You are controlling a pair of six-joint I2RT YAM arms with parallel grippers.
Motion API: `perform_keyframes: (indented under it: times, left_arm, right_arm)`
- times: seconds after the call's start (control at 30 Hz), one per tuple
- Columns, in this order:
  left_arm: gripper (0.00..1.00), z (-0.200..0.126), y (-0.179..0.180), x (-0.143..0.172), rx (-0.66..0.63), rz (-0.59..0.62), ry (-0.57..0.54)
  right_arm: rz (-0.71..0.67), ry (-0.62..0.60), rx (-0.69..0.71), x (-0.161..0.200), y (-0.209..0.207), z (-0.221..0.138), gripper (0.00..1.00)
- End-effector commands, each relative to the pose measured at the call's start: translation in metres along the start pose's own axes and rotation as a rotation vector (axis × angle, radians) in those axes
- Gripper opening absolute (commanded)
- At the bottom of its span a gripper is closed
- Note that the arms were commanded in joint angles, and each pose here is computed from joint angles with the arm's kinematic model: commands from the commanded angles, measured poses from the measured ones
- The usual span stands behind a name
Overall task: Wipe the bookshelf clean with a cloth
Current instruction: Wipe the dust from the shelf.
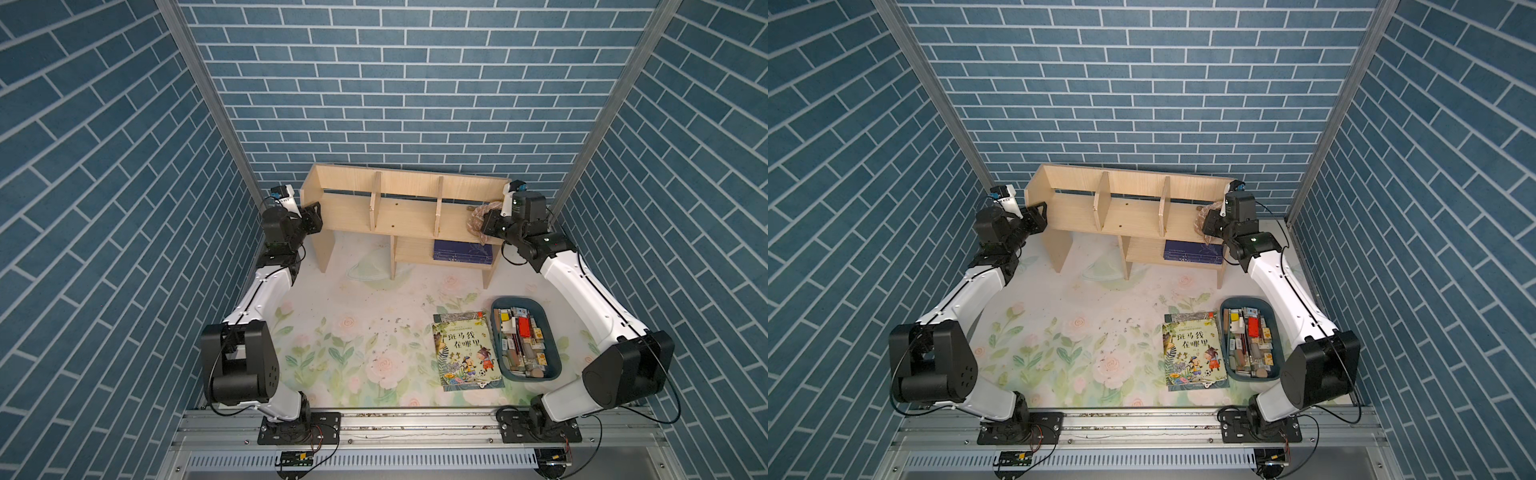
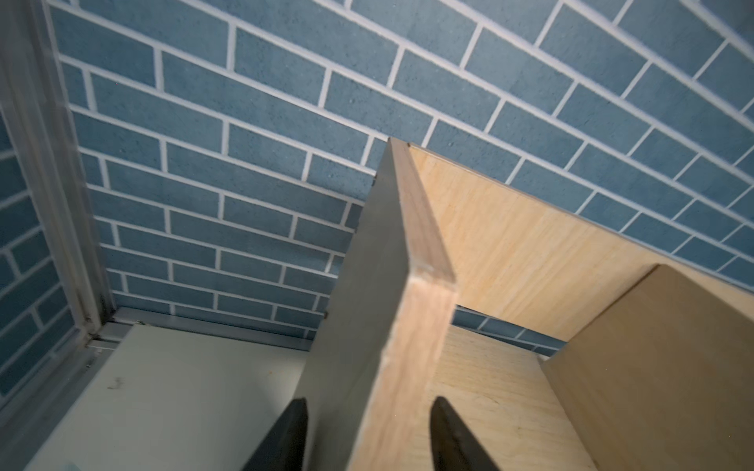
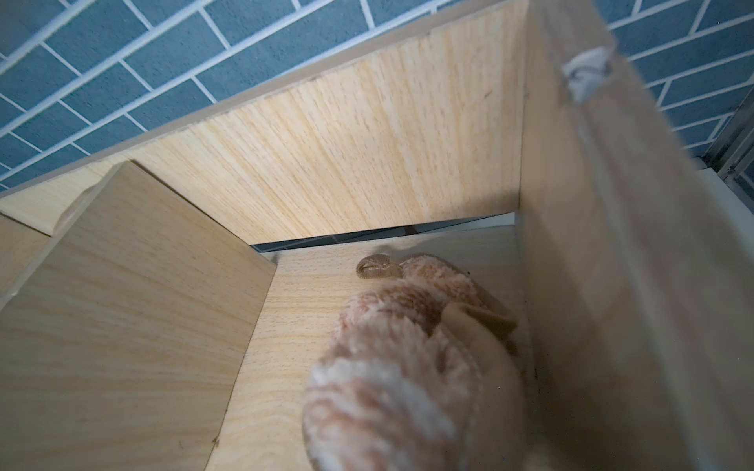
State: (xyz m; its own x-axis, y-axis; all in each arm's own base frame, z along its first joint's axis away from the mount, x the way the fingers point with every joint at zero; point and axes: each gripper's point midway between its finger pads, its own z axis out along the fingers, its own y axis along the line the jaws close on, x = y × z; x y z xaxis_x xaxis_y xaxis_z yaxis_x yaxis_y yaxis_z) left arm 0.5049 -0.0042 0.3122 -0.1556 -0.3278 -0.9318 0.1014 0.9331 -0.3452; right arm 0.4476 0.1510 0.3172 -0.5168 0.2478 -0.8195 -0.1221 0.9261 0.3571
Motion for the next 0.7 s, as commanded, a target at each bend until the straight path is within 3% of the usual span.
perform_keyframes:
  times: [0.0,0.27,0.5,0.67]
  left_arm:
    - [0.32,0.002,-0.01,-0.006,0.034,0.028,-0.011]
    - [0.0,-0.017,-0.031,0.005,0.035,0.081,-0.012]
    - [0.0,-0.043,-0.039,0.016,0.019,0.056,0.02]
    - [0.0,-0.048,-0.042,0.032,0.05,0.058,0.063]
  right_arm:
    - [-0.034,0.029,-0.017,0.007,0.001,-0.006,0.0]
    - [-0.038,0.023,-0.017,0.009,-0.001,-0.011,0.0]
    - [-0.045,0.016,0.006,0.008,-0.007,-0.012,0.0]
    - [-0.023,0.028,-0.06,0.004,0.009,0.004,0.0]
